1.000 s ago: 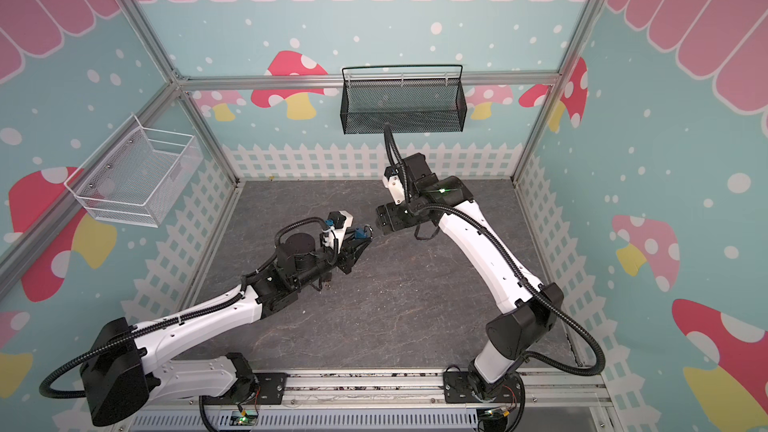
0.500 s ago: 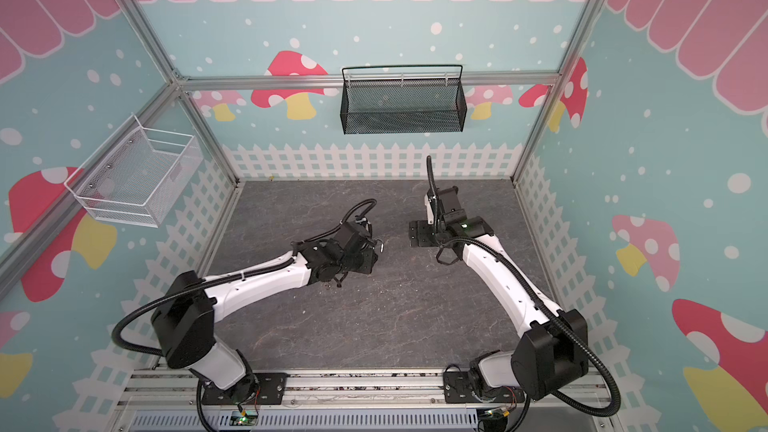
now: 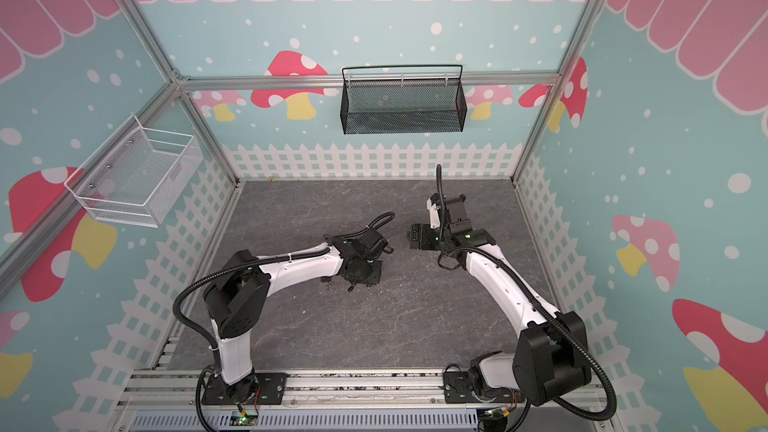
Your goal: Unlock with the key
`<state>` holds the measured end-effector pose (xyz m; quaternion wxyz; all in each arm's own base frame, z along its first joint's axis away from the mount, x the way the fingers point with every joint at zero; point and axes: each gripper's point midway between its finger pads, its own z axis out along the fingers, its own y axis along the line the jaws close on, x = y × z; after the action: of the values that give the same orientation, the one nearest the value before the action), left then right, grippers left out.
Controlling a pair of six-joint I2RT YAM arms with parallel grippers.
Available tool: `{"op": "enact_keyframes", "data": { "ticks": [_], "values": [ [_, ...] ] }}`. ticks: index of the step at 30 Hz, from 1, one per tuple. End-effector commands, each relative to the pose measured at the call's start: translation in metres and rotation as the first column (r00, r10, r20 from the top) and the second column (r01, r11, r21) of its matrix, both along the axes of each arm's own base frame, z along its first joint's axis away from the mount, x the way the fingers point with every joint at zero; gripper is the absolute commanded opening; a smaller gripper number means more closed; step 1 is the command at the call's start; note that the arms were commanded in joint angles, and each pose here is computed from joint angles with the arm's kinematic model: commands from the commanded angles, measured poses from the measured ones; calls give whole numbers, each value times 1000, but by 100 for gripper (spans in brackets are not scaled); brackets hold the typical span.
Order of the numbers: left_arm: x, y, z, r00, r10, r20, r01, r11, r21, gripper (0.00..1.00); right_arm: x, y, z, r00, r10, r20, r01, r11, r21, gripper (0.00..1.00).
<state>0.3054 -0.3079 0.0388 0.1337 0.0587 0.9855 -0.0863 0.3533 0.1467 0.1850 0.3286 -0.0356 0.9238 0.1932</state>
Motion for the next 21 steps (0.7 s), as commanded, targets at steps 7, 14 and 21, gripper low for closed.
{"op": "enact_keyframes", "data": {
  "ticks": [7, 14, 21],
  "values": [
    [-4, 7, -20, 997, 33, -69, -29, 998, 53, 0, -2, -3, -6, 1000, 1, -3, -1, 1000, 21, 89],
    [-11, 10, -36, 993, 35, -116, -27, 997, 67, 10, -2, -5, -14, 1000, -3, -17, 3, 1000, 25, 89],
    [-8, 10, -29, 994, 39, -104, -33, 998, 54, 32, 1, -10, -14, 1000, -18, -10, 18, 1000, 18, 89]
  ]
}}
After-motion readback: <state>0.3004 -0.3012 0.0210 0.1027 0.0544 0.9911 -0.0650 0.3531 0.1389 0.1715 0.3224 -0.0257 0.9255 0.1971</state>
